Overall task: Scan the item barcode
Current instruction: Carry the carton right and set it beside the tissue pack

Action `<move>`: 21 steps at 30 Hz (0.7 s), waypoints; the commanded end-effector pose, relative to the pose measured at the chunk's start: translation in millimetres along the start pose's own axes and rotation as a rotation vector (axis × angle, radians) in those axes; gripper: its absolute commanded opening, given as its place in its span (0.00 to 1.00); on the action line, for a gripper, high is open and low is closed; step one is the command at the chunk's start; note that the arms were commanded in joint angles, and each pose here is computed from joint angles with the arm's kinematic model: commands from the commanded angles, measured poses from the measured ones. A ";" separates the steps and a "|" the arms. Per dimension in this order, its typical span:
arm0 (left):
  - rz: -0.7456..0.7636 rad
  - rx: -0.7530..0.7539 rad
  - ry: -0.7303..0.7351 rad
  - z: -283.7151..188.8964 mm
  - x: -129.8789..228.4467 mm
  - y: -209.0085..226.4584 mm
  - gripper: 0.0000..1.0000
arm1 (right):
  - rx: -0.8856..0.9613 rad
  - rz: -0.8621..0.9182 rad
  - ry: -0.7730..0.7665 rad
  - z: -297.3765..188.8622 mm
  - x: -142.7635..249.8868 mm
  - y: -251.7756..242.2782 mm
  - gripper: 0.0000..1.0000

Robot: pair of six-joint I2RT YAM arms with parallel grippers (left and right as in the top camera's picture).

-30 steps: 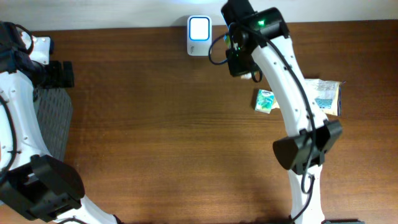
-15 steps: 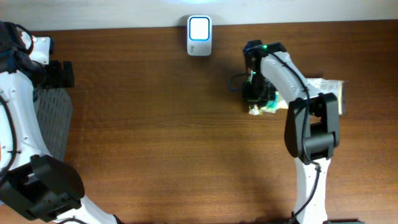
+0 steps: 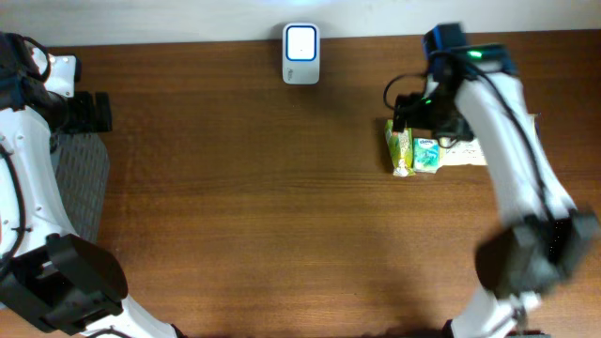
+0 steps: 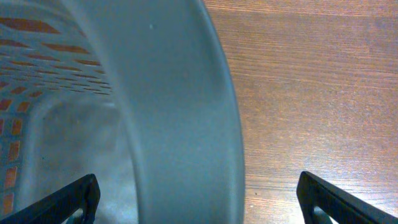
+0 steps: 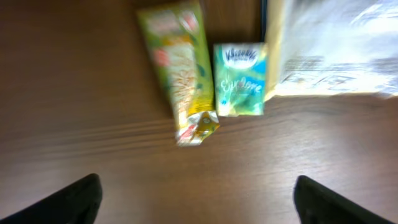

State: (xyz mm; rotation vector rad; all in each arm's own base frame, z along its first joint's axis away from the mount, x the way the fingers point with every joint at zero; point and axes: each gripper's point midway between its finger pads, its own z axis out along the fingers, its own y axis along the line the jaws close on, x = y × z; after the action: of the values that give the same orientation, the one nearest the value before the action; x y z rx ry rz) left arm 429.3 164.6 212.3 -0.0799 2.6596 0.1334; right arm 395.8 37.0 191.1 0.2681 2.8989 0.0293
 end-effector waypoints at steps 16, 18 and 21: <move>0.012 0.008 0.006 2.1 2.0 -0.2 0.99 | -0.119 0.013 -0.773 -281.5 114.3 -54.0 0.99; 0.012 0.008 0.006 2.1 1.9 -0.2 0.99 | -0.067 0.028 -0.785 -275.6 113.0 -63.1 0.99; 0.012 0.008 0.006 2.1 2.0 -0.2 0.99 | -0.050 0.065 -0.856 -259.6 108.1 -73.8 0.99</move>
State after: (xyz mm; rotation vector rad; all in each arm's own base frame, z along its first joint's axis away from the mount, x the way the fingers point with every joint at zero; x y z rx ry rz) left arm 429.3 164.6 212.3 -0.0799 2.6596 0.1334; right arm 220.2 2.8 433.6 0.2214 2.0679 0.0782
